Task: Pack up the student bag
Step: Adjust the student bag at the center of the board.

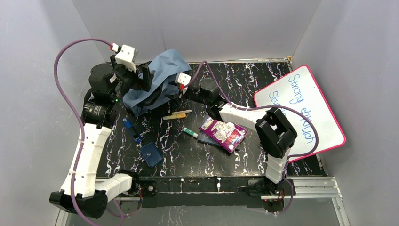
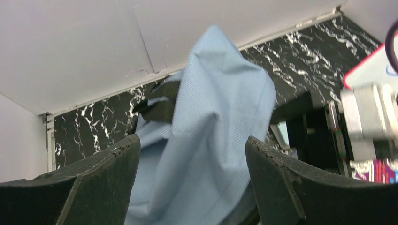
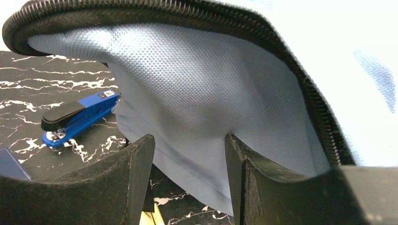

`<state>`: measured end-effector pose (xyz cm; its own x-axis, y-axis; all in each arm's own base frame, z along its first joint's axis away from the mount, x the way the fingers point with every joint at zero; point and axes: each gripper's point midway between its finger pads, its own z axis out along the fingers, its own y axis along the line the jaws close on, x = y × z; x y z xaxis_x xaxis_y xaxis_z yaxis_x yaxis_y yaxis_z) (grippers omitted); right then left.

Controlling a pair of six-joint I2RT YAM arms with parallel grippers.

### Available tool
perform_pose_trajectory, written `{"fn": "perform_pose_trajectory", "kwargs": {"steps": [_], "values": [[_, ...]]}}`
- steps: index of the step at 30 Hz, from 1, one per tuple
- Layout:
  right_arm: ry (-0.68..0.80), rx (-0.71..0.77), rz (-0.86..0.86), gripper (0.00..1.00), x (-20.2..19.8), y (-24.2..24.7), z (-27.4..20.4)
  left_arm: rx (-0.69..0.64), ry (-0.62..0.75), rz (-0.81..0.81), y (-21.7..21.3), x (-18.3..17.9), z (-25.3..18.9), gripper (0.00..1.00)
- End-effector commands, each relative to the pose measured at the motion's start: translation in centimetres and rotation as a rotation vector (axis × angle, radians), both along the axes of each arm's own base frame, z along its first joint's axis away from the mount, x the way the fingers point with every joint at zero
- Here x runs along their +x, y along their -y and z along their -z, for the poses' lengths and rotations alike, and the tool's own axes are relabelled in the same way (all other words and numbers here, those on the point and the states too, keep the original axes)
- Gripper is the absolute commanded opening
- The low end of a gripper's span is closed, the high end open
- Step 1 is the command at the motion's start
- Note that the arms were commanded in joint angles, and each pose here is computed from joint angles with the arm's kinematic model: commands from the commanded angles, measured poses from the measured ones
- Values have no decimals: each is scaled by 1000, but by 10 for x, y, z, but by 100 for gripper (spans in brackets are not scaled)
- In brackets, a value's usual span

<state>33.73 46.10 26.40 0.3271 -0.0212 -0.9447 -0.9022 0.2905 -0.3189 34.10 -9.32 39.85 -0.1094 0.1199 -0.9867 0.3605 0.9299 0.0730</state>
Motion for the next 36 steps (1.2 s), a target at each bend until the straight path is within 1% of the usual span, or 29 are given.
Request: {"fn": "perform_pose_trajectory", "kwargs": {"steps": [1,5,8,13,19,22,27,29,30,33,34,36], "values": [[67,84,0,65,5,-6,-40,59,-65,91,6,-31,21,79],[69,85,1,65,6,-8,-41,69,-116,170,14,-52,36,79],[67,86,-6,65,5,-9,-42,99,-132,176,12,-59,42,78],[59,89,-20,65,3,-10,-42,178,-128,95,-2,-52,47,75],[63,89,-14,65,2,-7,-44,218,-168,116,7,-39,61,71],[66,88,-10,65,2,-6,-44,251,-176,77,5,-27,66,68],[63,85,-10,65,1,-5,-43,349,-183,-12,-4,-9,72,57],[63,85,-10,65,0,-4,-43,358,-176,-27,-4,-5,70,53],[63,85,-10,65,0,-3,-43,355,-170,-29,-3,-4,67,49],[63,85,-9,65,-2,-1,-44,337,-146,-20,1,-2,60,30],[58,84,-9,65,-3,0,-45,329,-137,-13,3,-2,57,22],[37,88,-6,65,-8,5,-45,302,-111,-9,6,-1,49,11]]}}
